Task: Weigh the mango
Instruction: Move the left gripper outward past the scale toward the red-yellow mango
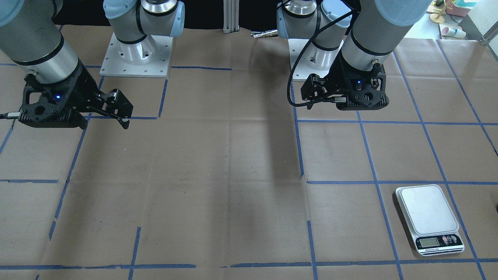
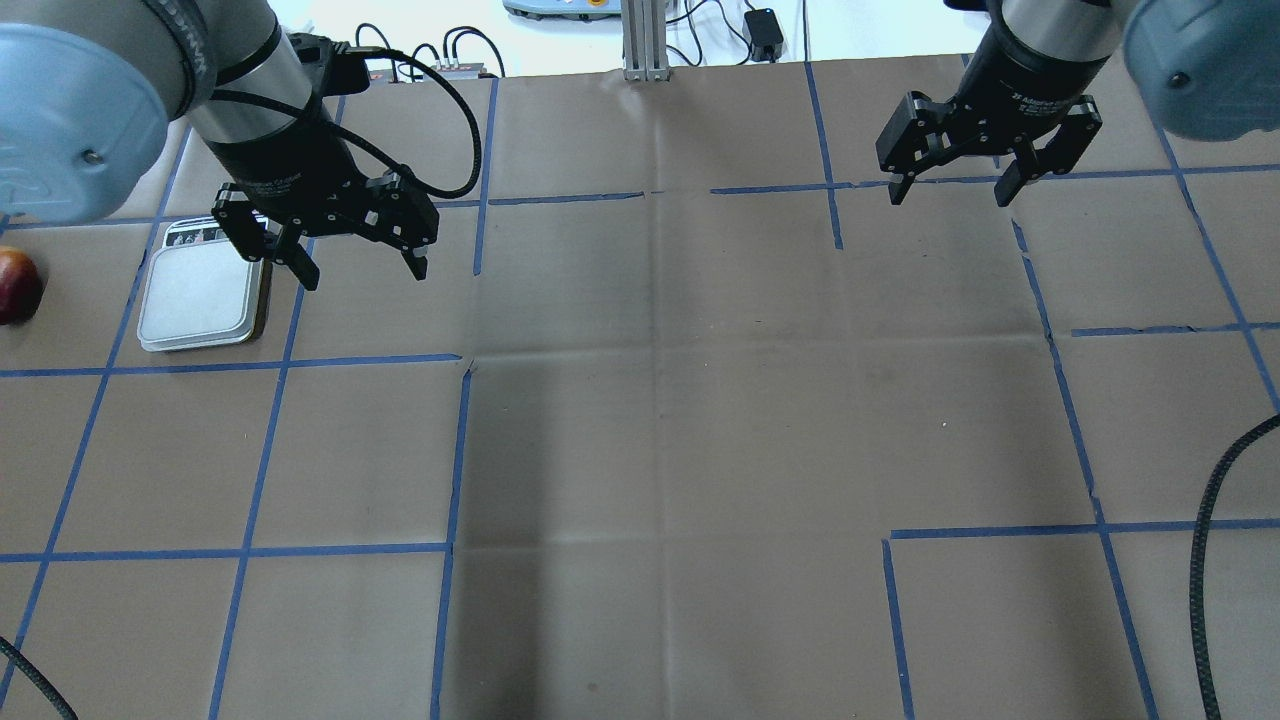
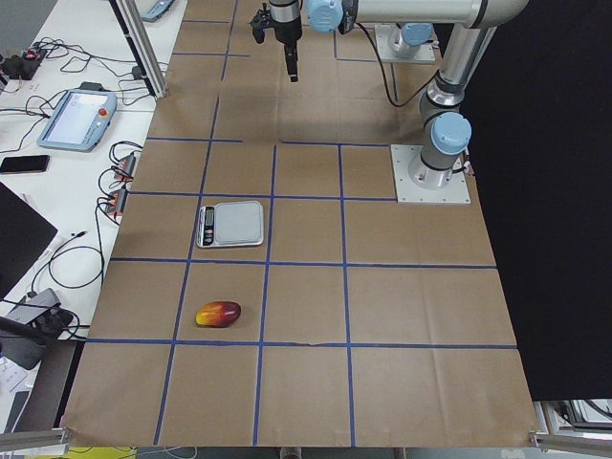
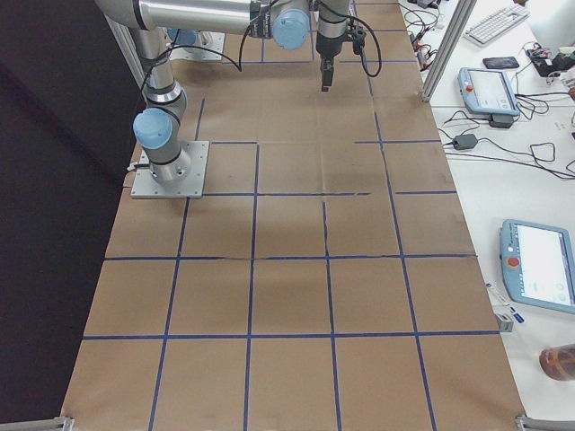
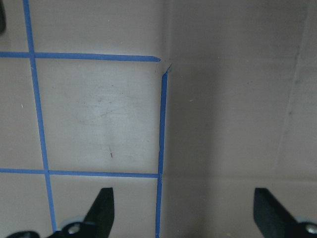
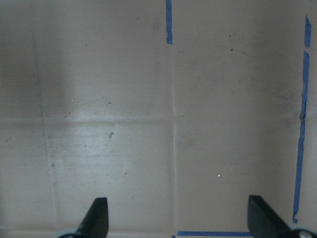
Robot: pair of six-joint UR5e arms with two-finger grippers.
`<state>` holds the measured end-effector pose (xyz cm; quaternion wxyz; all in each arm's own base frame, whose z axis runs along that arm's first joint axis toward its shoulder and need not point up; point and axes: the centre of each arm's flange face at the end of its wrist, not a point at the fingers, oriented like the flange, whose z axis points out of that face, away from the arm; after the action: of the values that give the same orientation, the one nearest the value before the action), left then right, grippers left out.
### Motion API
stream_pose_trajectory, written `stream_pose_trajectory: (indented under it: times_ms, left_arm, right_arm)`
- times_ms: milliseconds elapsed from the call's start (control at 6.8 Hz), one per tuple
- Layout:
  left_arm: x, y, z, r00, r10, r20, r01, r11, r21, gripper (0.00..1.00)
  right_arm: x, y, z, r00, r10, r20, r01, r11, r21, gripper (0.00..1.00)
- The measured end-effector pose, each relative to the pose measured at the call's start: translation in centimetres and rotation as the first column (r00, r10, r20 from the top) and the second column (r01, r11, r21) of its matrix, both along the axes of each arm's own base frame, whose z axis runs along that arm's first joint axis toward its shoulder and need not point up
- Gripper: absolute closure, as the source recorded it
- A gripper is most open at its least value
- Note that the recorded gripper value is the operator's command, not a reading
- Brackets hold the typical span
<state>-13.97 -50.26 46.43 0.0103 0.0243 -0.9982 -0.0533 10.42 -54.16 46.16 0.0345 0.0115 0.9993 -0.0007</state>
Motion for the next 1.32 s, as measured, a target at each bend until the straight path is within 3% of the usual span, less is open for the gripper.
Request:
stream_pose_trajectory:
  times_ms: [882,1324]
  left_arm:
    - [0.5,-0.5,0.2,1.000,0.007,-0.001,-0.007,1.000,-0.021,0.00]
    - [9.5,-3.7,1.3,0.994,0.105,-0.008,-0.105,0.993,-0.050,0.00]
  right_arm:
    - [0.0,0.0,0.0,1.000,0.000,0.000,0.000,1.000,0.000,0.00]
    - [0.0,0.0,0.0,1.000,0.000,0.000,0.000,1.000,0.000,0.00]
